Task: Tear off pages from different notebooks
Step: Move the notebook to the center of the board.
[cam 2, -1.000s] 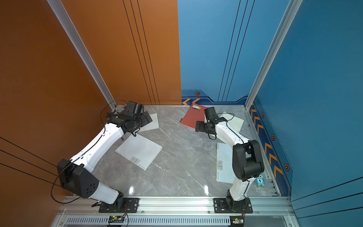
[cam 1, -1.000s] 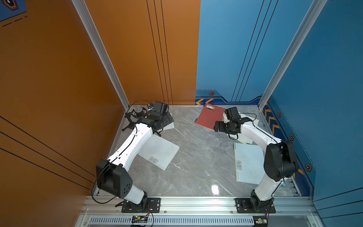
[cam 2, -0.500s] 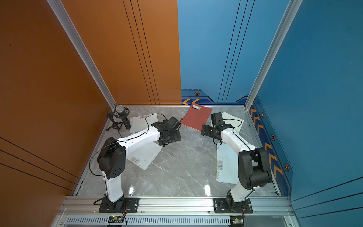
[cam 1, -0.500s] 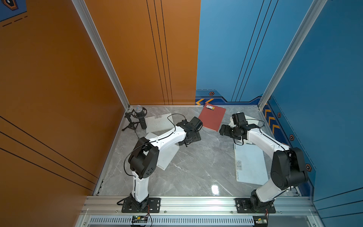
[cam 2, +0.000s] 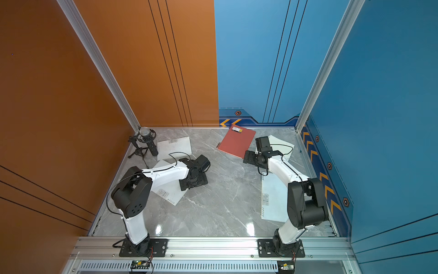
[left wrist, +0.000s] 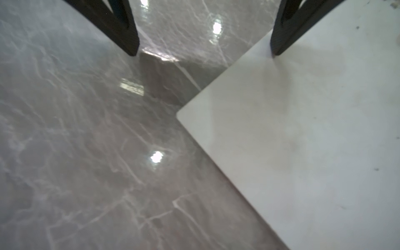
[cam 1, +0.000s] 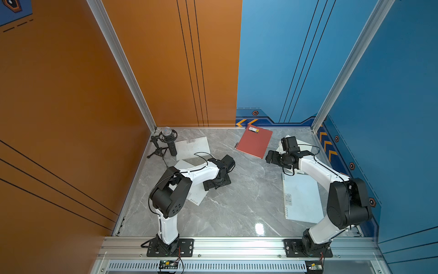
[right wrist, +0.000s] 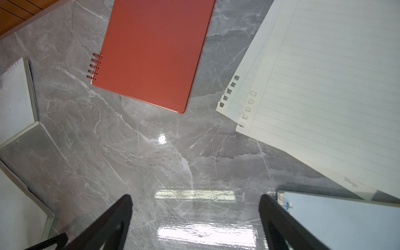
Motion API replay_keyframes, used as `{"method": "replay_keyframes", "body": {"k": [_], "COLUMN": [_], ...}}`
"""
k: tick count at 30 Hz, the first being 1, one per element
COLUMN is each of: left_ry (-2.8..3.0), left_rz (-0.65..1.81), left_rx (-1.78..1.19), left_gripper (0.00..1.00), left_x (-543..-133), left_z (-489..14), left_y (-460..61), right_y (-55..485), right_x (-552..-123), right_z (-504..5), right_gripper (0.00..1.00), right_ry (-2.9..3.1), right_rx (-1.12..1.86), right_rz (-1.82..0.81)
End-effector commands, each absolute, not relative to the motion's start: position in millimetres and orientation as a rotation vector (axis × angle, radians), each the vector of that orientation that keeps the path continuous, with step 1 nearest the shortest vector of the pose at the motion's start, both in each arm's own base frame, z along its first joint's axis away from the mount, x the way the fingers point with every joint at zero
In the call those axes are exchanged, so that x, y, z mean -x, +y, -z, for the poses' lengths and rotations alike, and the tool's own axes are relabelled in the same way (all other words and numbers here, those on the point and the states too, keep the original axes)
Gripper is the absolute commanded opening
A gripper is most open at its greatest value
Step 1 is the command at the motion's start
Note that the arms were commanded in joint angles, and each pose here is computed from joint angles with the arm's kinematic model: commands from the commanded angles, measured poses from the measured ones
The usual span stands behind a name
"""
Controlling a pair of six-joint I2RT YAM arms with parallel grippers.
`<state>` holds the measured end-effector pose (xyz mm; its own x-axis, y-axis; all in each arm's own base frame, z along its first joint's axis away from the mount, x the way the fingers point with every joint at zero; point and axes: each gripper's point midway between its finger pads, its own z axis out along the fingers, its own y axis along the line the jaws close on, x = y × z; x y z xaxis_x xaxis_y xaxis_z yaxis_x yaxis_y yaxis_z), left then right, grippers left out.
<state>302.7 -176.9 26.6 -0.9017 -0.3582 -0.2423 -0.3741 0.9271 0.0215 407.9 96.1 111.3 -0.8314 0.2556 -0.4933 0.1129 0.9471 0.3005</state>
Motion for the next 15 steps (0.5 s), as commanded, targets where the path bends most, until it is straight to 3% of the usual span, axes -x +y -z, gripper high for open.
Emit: {"method": "replay_keyframes", "body": {"k": [1, 10, 15], "left_ry": [2.823, 2.744, 2.66], "left_rz": [-0.202, -0.256, -0.174], "left_rx": [0.661, 0.905, 1.01], "left_gripper": [0.98, 0.98, 0.98], "left_x": [-289, -251, -252], "left_z": [-26, -34, -54], "left_y": [-138, -50, -23], "right_y": [96, 105, 114], "right_x": [-407, -410, -410], "right_z": [-111, -108, -107], "right_gripper": [0.94, 0.94, 0.94], "right_ry": [2.541, 2.54, 2.539], "right_rx": [-0.29, -0.288, -0.27], "right_rz": [-0.357, -0.422, -0.448]}}
